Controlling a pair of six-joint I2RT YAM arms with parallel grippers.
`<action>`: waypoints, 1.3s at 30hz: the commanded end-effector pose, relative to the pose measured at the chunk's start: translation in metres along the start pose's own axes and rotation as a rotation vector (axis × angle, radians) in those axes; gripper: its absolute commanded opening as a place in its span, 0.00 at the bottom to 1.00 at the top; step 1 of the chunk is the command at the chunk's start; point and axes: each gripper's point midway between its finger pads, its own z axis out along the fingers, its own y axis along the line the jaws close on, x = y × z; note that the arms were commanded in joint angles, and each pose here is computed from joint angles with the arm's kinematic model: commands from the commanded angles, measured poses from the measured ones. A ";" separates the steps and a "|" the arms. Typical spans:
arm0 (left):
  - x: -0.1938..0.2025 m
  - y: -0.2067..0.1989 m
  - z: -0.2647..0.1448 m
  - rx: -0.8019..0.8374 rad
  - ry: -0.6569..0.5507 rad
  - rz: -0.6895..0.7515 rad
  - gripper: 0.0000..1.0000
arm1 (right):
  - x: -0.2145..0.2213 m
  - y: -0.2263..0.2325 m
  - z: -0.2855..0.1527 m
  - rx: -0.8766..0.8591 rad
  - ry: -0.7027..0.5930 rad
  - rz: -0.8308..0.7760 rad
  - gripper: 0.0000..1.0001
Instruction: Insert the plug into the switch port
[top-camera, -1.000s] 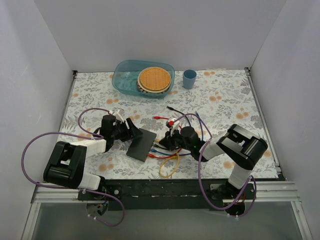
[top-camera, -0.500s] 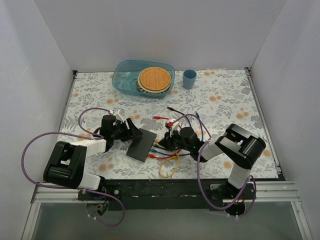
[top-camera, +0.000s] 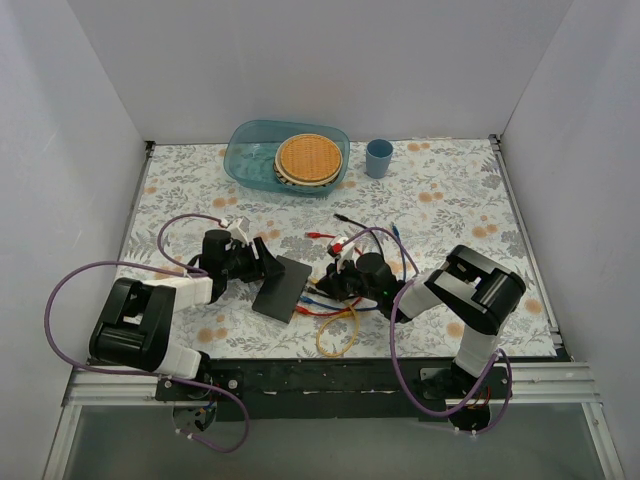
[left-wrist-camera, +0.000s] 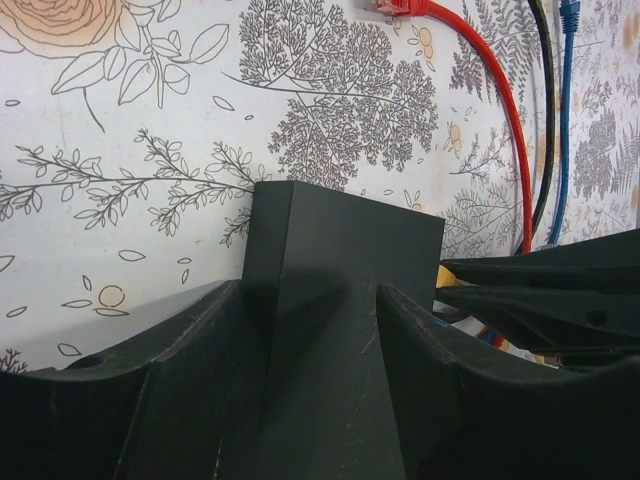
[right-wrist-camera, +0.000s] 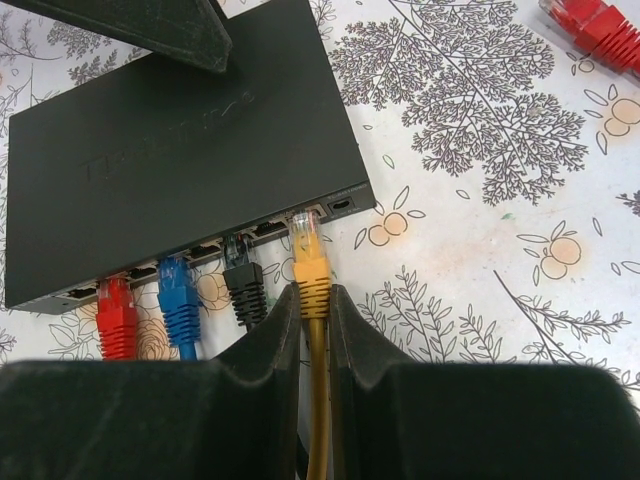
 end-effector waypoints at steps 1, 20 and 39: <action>0.016 -0.011 0.001 0.077 0.080 0.034 0.54 | -0.037 0.012 0.012 -0.044 -0.098 -0.057 0.01; 0.018 -0.023 0.007 0.149 0.122 0.111 0.47 | -0.053 0.018 0.019 -0.067 -0.102 -0.071 0.01; 0.036 -0.045 0.007 0.234 0.210 0.119 0.36 | -0.087 0.022 0.040 -0.083 -0.161 -0.078 0.01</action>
